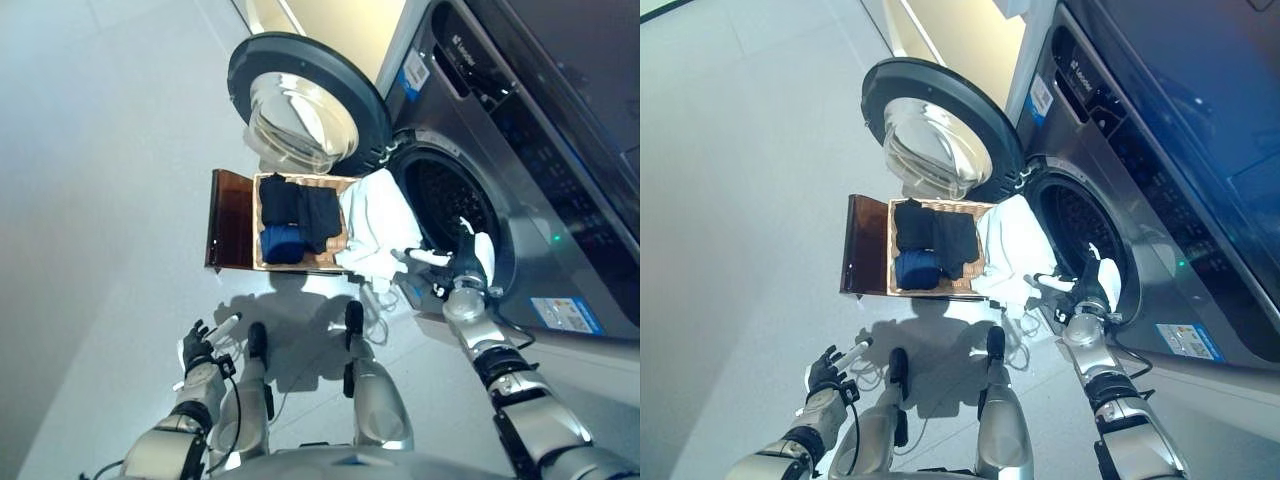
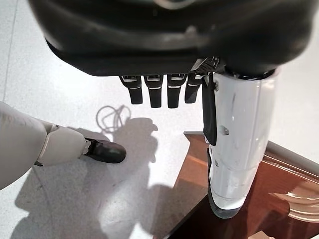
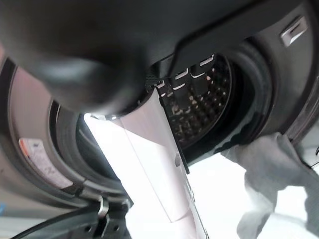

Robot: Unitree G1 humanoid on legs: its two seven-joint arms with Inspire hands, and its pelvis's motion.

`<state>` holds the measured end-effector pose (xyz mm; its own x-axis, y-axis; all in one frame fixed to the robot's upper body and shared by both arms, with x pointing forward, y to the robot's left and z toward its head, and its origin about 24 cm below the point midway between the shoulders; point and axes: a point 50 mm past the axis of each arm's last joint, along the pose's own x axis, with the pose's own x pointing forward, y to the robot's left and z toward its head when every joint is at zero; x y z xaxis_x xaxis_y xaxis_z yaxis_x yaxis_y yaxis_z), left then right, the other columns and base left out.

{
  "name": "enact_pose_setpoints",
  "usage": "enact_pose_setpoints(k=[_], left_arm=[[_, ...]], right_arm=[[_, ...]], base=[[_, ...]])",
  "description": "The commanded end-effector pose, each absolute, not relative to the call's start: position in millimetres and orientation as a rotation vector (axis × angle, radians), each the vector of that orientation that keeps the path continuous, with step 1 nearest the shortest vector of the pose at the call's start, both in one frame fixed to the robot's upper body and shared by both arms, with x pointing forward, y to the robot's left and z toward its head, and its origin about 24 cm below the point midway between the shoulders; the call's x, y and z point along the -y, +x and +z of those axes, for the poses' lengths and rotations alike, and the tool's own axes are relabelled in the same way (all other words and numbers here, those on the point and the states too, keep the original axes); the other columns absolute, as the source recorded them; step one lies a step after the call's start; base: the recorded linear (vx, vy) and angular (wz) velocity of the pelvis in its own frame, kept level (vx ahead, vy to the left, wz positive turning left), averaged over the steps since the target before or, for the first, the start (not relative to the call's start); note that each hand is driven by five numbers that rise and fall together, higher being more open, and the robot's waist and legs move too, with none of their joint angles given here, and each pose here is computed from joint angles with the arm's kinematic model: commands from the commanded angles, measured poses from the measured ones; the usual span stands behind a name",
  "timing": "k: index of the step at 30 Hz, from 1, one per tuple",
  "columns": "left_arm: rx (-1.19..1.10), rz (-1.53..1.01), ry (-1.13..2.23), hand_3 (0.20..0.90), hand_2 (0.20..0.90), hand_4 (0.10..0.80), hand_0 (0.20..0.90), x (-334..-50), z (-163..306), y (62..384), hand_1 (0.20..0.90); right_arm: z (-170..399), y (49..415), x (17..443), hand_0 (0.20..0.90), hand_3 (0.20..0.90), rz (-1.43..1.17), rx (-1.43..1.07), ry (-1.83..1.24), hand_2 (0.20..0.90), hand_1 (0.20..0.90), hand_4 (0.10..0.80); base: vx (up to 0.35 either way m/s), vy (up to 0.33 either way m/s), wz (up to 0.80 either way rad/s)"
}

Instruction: Pick up the clothes and place them into the washing machine

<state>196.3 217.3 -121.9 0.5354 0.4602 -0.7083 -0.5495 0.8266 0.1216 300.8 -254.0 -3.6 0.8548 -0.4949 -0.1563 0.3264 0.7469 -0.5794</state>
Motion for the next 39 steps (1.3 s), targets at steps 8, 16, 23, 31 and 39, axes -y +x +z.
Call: enact_pose_setpoints(k=[8, 16, 23, 31, 39], left_arm=[[-0.84, 0.618, -0.036, 0.9, 0.9, 0.8, 0.9, -237, -127, 179, 0.9], [-0.849, 0.587, -0.039, 0.9, 0.9, 0.8, 0.9, -231, -129, 179, 0.9], [-0.839, 0.575, -0.052, 0.9, 0.9, 0.8, 0.9, -227, -129, 180, 0.9], [-0.793, 0.564, -0.09, 0.9, 0.9, 0.8, 0.9, -224, -125, 185, 0.9], [-0.763, 0.515, -0.135, 0.9, 0.9, 0.8, 0.9, -210, -124, 192, 0.9]], right_arm=[[52, 332, 282, 0.9, 0.9, -0.521, -0.145, -0.6, 0.9, 0.9, 0.8], [67, 345, 287, 0.9, 0.9, -0.52, -0.136, -0.579, 0.9, 0.9, 0.8], [87, 356, 289, 0.9, 0.9, -0.522, -0.1, -0.565, 0.9, 0.9, 0.8], [126, 367, 300, 0.9, 0.9, -0.542, -0.009, -0.533, 0.9, 0.9, 0.8], [149, 372, 316, 0.9, 0.9, -0.563, -0.014, -0.607, 0.9, 0.9, 0.8]], base=[[0.01, -0.044, -0.02], [0.01, -0.03, 0.02], [0.007, -0.037, 0.03], [-0.014, -0.023, 0.04], [0.0, 0.002, 0.0]])
